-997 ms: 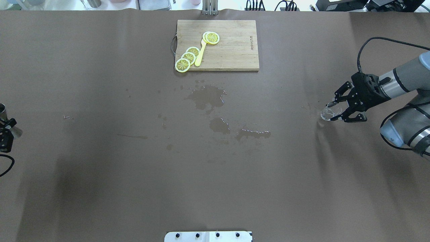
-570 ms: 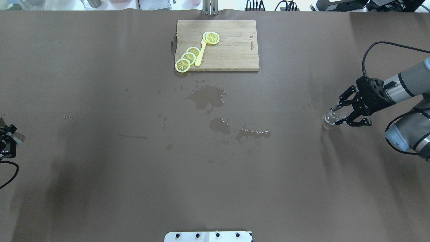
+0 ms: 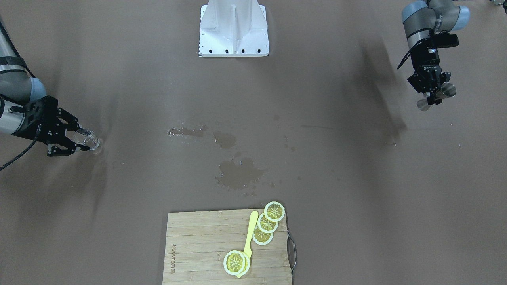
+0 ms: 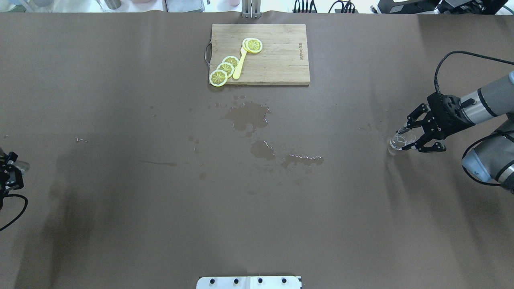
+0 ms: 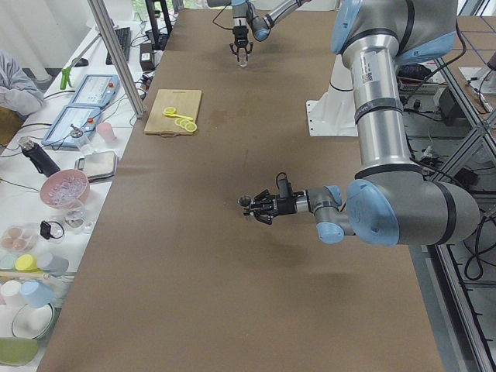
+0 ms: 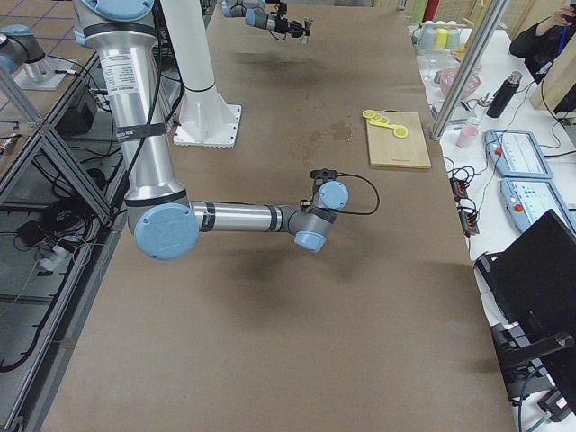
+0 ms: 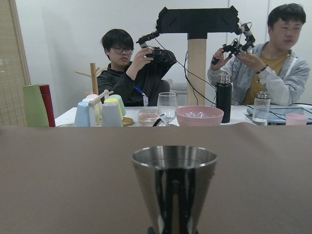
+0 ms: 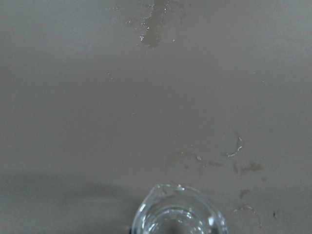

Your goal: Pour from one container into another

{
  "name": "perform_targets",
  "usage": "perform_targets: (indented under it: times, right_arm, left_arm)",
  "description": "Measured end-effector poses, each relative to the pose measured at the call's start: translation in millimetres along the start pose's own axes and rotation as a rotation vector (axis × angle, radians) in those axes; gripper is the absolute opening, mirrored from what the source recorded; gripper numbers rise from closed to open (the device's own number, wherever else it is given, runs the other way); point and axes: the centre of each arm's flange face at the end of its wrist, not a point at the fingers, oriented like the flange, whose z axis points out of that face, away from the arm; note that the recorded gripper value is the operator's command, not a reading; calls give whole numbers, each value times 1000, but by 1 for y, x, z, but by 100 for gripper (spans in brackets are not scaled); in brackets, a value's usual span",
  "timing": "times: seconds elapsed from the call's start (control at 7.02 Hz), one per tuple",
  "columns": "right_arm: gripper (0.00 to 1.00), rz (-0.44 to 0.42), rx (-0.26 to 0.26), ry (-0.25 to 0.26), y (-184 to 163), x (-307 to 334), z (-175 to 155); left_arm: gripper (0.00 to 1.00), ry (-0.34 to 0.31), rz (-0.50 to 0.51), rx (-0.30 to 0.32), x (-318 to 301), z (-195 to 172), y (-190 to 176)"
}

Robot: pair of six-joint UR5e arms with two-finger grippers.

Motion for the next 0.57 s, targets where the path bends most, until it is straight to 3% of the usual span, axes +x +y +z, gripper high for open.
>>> perform_targets:
  times: [0.14, 0.28, 0.57]
  right_arm:
    - [75, 1, 0, -1, 2, -1, 0]
    - [82, 0, 1, -1, 3, -2, 0]
    - [85, -15, 9, 3, 4, -4, -1]
  left_arm:
    - [0, -15, 12, 5, -2, 2, 7]
    - [0, -23, 23, 7, -1, 5, 14]
    - [1, -28, 31, 10, 12, 11, 34]
